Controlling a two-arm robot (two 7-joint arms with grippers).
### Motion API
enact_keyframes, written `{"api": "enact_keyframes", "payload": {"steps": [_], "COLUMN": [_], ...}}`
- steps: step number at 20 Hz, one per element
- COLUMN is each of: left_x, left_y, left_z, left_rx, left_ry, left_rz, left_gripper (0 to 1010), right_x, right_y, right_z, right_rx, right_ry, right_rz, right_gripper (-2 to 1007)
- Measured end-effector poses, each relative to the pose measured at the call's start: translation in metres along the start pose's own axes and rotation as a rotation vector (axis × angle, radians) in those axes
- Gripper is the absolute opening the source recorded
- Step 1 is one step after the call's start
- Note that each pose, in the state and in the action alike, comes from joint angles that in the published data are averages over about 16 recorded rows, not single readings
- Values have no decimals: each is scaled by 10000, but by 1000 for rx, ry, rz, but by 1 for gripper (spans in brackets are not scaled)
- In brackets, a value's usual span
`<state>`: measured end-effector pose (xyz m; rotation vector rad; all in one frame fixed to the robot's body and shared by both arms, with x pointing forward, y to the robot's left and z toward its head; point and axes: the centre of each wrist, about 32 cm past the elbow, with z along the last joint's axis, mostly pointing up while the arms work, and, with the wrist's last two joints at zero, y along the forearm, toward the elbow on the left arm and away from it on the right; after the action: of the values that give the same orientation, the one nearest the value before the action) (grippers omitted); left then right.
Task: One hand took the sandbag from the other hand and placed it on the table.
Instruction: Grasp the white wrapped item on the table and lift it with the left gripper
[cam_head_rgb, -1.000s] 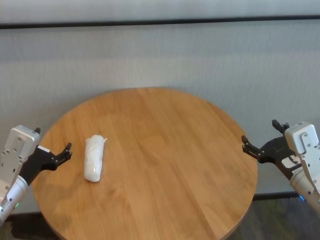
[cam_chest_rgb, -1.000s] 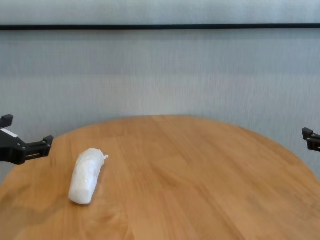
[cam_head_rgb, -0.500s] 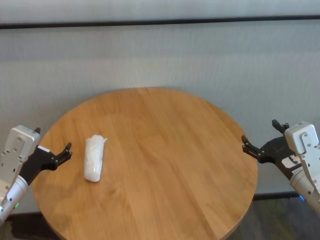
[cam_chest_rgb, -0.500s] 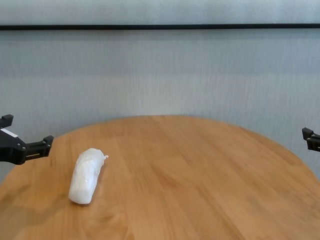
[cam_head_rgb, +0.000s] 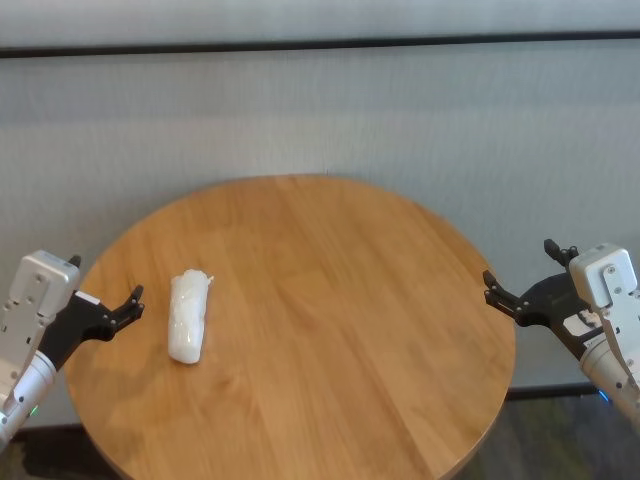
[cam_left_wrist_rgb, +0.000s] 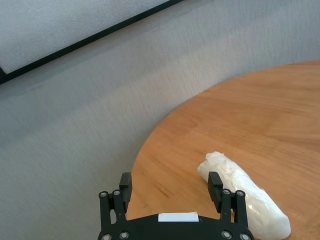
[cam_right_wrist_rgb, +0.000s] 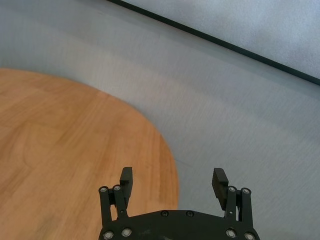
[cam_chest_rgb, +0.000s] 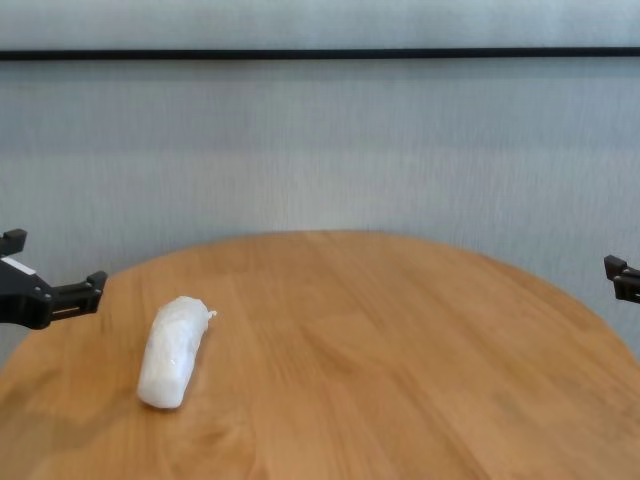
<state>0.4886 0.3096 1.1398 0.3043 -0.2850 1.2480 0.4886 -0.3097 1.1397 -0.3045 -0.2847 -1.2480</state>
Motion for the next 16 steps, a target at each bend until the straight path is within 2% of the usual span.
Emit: {"api": "enact_keyframes", "payload": {"steps": [16], "left_x": [0], "left_y": [0], "left_z": [0], "left_rx": [0], "left_ry": [0], "left_rz": [0], "left_gripper": [1001], "right_x": [0], "right_y": [0], "right_z": [0], "right_rx": [0], "right_ry": [0], "right_rz": [0], "right_gripper": [1002]}}
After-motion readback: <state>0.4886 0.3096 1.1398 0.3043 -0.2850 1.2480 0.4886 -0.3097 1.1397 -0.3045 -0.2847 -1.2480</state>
